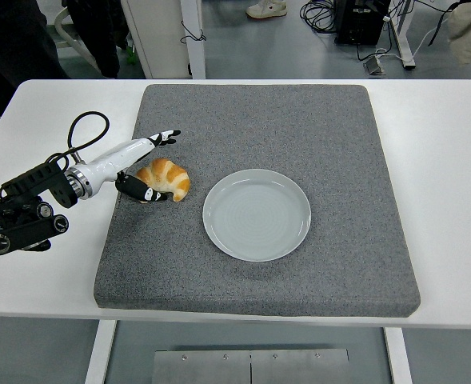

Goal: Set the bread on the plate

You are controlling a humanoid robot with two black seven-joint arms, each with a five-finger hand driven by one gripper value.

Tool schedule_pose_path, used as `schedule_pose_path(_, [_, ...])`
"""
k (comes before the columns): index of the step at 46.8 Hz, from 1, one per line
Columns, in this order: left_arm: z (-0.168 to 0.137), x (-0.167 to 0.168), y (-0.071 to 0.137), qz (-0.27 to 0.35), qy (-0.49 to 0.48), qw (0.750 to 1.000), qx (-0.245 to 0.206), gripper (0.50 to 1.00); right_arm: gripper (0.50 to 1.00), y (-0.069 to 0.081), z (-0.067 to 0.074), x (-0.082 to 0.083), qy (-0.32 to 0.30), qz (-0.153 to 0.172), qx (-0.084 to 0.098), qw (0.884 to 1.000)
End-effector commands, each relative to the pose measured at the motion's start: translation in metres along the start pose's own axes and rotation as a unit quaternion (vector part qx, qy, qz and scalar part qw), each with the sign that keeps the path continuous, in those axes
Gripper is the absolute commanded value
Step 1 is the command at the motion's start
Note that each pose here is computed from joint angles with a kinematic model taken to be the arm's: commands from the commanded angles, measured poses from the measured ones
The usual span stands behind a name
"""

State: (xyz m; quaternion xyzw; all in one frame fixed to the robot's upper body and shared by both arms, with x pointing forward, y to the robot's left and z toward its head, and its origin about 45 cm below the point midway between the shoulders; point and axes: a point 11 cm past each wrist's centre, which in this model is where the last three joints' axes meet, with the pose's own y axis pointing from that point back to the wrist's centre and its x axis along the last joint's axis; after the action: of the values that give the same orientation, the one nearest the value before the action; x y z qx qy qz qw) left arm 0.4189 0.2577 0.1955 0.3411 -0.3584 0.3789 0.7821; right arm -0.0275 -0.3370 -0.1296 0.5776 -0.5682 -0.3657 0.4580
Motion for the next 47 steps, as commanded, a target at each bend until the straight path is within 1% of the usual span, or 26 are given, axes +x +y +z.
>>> schedule_pose_path(1, [-0.001,-0.001,-0.002,0.002,0.005,1.000,0.004,0.948,1.000,0.000,0.000,0.000,0.000,0.000,0.000,1.000])
schedule_pose_path(5, [-0.003,-0.001,-0.005,0.008,0.017,1.000,0.012,0.927,1.000,0.000,0.000,0.000,0.000,0.000,0.000,1.000])
schedule_pose_path(8, [-0.003,-0.002,-0.006,0.008,0.020,1.000,0.012,0.877,1.000,0.000,0.000,0.000,0.000,0.000,0.000,1.000])
schedule_pose_path(9, [-0.003,-0.002,-0.006,0.008,0.020,1.000,0.012,0.853,1.000,0.000,0.000,0.000,0.000,0.000,0.000,1.000])
schedule_pose_path(13, [-0.003,-0.002,-0.006,0.007,0.017,1.000,0.012,0.721,1.000,0.000,0.000,0.000,0.000,0.000,0.000,1.000])
schedule_pose_path(16, [-0.004,-0.002,-0.006,0.005,0.016,1.000,0.013,0.580,1.000,0.000,0.000,0.000,0.000,0.000,0.000,1.000])
schedule_pose_path(17, [-0.003,-0.003,-0.006,0.004,0.016,1.000,0.012,0.553,1.000,0.000,0.000,0.000,0.000,0.000,0.000,1.000])
schedule_pose_path(21, [-0.003,-0.001,-0.006,0.005,0.015,1.000,0.008,0.500,1.000,0.000,0.000,0.000,0.000,0.000,0.000,1.000])
schedule_pose_path(41, [0.000,0.008,-0.004,0.010,0.003,1.000,-0.013,0.500,1.000,0.000,0.000,-0.001,-0.001,-0.001,0.000,1.000])
schedule_pose_path(47, [-0.001,0.025,-0.003,0.023,-0.007,1.000,-0.013,0.500,1.000,0.000,0.000,-0.001,-0.001,-0.001,0.000,1.000])
